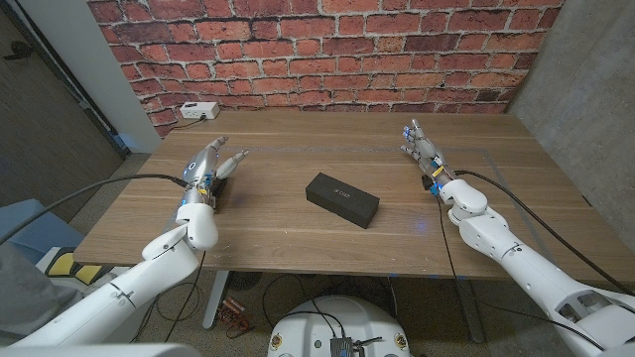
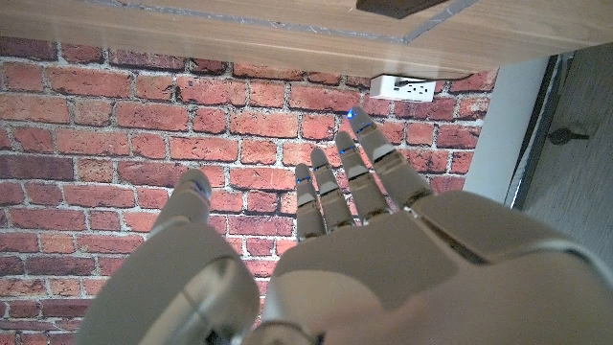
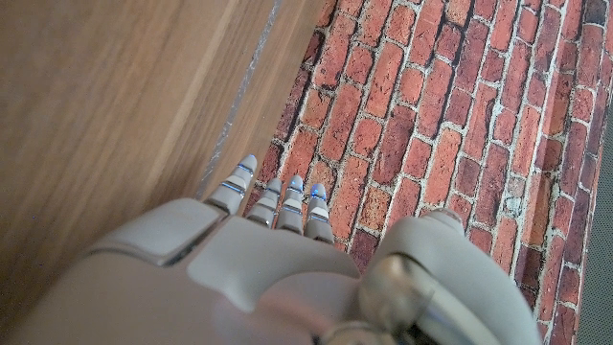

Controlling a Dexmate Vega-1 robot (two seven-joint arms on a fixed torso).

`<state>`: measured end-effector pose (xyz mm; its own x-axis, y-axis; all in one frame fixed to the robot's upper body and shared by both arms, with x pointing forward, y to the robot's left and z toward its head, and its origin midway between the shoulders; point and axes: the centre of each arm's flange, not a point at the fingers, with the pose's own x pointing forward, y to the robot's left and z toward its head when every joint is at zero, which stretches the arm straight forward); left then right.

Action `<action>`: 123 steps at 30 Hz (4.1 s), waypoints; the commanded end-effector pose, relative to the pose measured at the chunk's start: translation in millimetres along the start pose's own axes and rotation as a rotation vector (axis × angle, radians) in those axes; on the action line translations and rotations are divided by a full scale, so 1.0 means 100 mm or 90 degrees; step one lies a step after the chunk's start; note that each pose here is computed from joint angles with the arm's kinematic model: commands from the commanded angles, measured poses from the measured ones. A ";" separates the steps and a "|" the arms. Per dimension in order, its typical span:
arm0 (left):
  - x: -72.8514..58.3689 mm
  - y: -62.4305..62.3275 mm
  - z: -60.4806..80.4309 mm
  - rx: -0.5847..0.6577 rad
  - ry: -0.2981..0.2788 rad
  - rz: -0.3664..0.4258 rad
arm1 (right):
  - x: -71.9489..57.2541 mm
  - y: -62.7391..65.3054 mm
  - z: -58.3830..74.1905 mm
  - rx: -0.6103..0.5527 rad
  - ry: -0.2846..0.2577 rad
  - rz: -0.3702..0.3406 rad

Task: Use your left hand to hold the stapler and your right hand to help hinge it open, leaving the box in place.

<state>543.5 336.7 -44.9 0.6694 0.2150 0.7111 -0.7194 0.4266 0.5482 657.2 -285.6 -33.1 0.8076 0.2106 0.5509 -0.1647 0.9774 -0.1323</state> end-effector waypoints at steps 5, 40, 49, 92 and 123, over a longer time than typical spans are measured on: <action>-0.13 0.01 -0.01 0.040 -0.007 0.074 | -0.05 -0.03 -0.03 0.000 0.008 0.003; -0.21 -0.01 -0.15 0.103 0.012 0.042 | -0.13 -0.05 -0.03 -0.001 0.012 0.002; -0.26 0.03 -0.14 0.103 0.024 0.049 | -0.12 -0.04 -0.02 0.000 0.011 0.003; -0.54 0.10 -0.25 0.193 0.074 0.057 | -0.09 -0.02 -0.04 -0.001 0.017 0.004; -0.61 -0.03 -0.36 0.246 0.109 0.013 | -0.16 -0.01 -0.08 -0.002 0.032 0.003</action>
<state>503.0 350.9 -96.6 0.6306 0.3621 0.6865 -0.7534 0.0731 0.6535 650.2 -291.4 -46.0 0.8287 0.2174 0.5157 -0.1681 0.9756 -0.1411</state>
